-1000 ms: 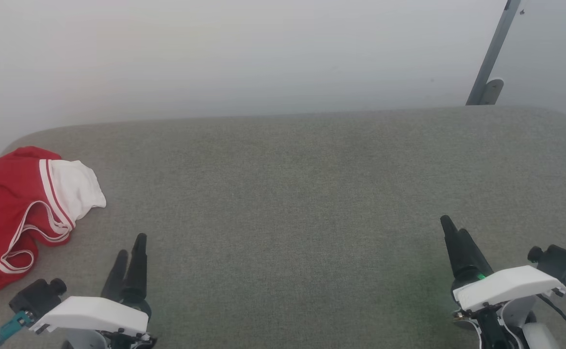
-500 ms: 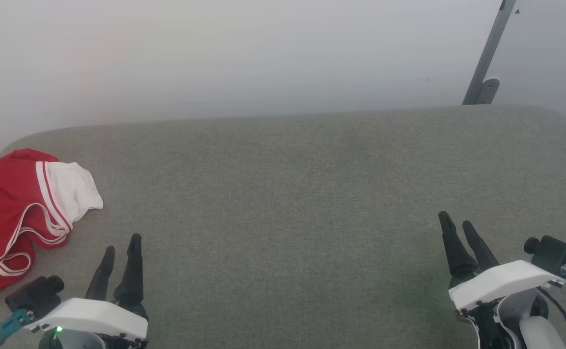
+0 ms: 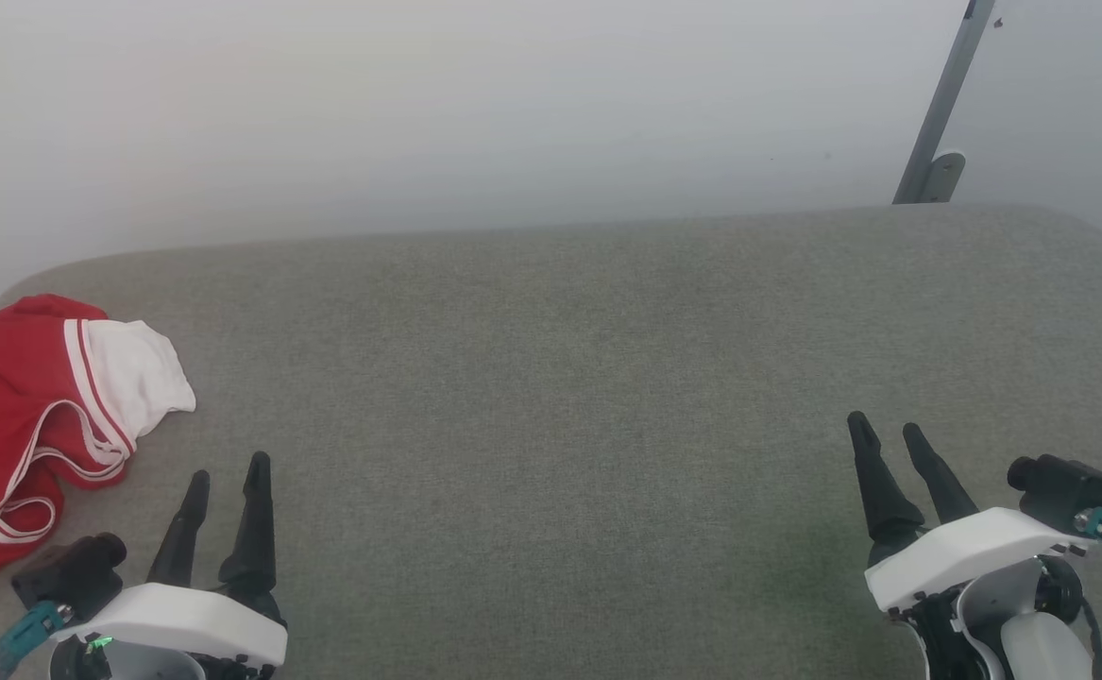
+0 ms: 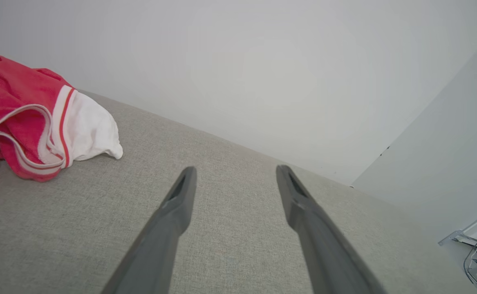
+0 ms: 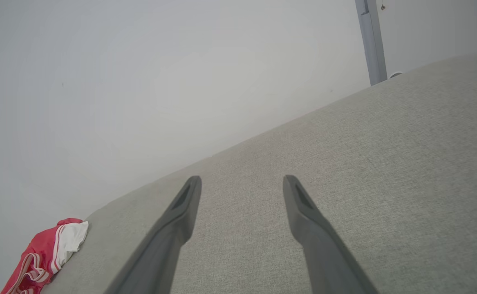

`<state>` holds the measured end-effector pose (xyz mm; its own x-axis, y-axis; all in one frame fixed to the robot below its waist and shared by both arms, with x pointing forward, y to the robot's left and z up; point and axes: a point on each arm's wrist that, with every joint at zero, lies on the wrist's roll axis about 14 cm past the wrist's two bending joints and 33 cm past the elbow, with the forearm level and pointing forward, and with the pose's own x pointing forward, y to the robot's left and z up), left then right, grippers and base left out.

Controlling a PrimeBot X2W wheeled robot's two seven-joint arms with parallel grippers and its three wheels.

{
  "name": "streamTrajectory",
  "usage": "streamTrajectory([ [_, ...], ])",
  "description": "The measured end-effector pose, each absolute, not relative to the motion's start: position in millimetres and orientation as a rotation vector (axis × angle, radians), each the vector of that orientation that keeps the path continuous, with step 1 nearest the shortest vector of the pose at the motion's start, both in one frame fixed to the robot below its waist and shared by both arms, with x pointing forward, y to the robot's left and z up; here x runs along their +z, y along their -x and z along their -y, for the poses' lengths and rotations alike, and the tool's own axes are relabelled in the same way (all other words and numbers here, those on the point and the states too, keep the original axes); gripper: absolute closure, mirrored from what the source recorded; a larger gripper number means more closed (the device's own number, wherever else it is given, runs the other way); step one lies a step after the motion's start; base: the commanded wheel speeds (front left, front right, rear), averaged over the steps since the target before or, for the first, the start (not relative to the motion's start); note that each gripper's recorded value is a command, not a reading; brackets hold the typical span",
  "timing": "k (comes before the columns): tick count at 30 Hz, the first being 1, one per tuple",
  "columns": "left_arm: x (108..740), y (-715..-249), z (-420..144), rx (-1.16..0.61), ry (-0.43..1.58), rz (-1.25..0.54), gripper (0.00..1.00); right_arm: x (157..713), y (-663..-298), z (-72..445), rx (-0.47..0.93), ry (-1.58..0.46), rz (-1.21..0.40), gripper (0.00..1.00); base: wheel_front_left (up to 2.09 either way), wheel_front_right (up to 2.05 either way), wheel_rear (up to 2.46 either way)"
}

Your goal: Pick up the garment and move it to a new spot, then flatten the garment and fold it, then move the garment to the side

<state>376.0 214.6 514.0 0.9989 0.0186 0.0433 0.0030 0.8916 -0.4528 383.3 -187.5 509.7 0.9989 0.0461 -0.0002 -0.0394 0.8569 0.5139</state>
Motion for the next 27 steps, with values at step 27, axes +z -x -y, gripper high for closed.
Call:
streamTrajectory([
  [27,524.3,-374.4,-212.5,-0.032,0.236,0.106,0.0,519.3,-380.2,186.6,0.065,-0.31,0.03,0.0,0.0,0.0,0.0],
])
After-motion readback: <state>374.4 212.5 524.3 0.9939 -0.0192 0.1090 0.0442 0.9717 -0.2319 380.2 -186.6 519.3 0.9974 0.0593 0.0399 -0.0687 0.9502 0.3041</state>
